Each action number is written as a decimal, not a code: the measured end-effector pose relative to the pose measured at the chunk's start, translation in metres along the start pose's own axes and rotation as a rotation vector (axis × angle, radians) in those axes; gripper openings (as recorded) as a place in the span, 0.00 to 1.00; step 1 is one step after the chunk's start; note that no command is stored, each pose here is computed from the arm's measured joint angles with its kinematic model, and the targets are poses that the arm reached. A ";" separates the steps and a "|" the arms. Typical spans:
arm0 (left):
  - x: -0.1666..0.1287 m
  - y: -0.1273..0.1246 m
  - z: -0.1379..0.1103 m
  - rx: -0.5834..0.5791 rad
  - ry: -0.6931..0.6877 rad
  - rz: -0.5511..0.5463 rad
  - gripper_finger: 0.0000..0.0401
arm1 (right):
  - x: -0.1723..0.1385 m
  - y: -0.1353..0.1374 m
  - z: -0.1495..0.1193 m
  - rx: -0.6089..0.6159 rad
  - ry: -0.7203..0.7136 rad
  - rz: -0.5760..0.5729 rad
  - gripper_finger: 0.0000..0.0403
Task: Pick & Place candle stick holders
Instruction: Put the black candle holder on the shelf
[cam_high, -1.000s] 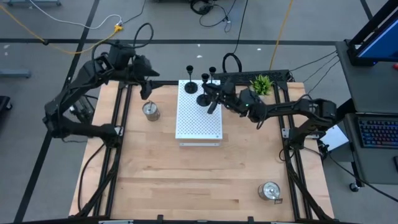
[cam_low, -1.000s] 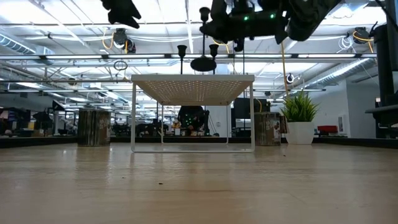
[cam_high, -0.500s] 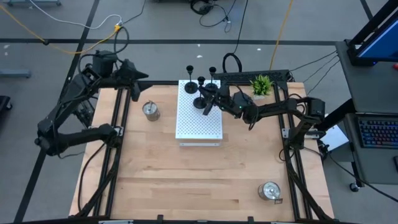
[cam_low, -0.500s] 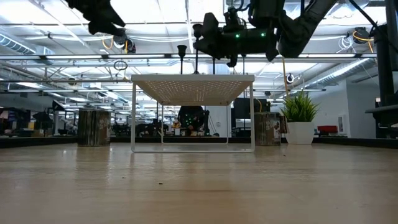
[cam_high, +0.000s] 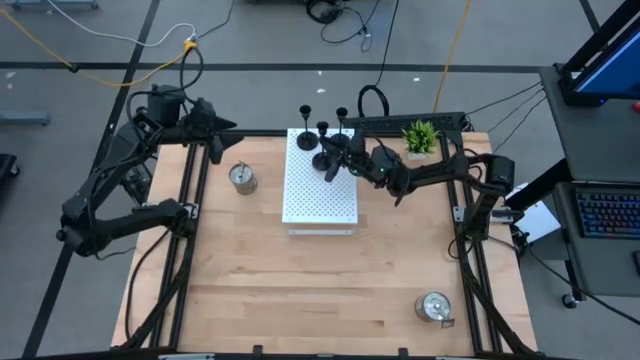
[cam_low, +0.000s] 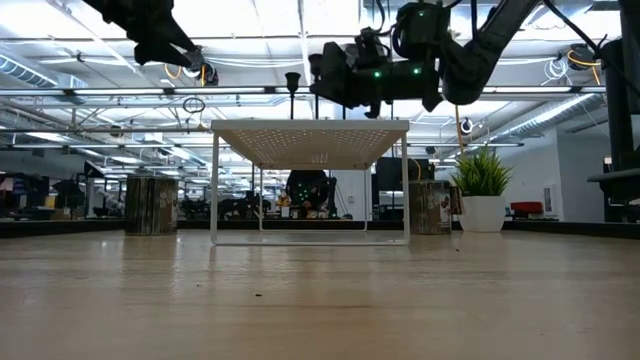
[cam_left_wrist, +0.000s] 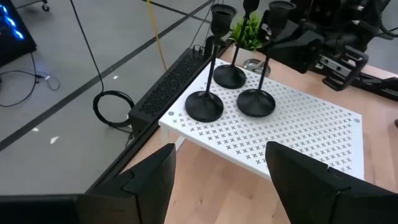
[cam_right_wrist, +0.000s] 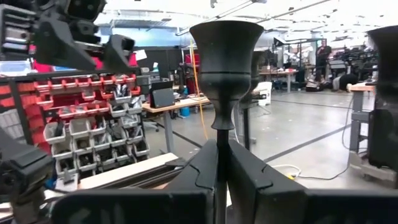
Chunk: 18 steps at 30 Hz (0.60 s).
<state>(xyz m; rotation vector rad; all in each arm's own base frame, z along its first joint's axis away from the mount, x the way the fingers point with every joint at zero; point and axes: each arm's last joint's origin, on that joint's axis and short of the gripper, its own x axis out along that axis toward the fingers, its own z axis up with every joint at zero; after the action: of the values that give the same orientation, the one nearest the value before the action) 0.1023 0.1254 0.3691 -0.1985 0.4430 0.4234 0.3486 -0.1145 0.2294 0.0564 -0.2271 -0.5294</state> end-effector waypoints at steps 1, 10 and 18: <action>0.000 0.000 0.000 -0.001 -0.003 0.000 0.64 | 0.000 -0.001 0.000 0.000 -0.002 -0.002 0.02; 0.000 0.000 0.001 -0.012 -0.013 0.002 0.64 | 0.000 0.001 0.000 0.003 -0.003 0.008 0.02; 0.000 0.000 0.001 -0.020 -0.012 0.002 0.64 | -0.001 0.003 -0.001 0.002 0.010 0.012 0.02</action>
<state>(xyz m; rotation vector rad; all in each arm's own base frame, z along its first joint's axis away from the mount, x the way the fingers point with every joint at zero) 0.1027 0.1260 0.3702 -0.2151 0.4270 0.4307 0.3498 -0.1117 0.2287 0.0595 -0.2180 -0.5164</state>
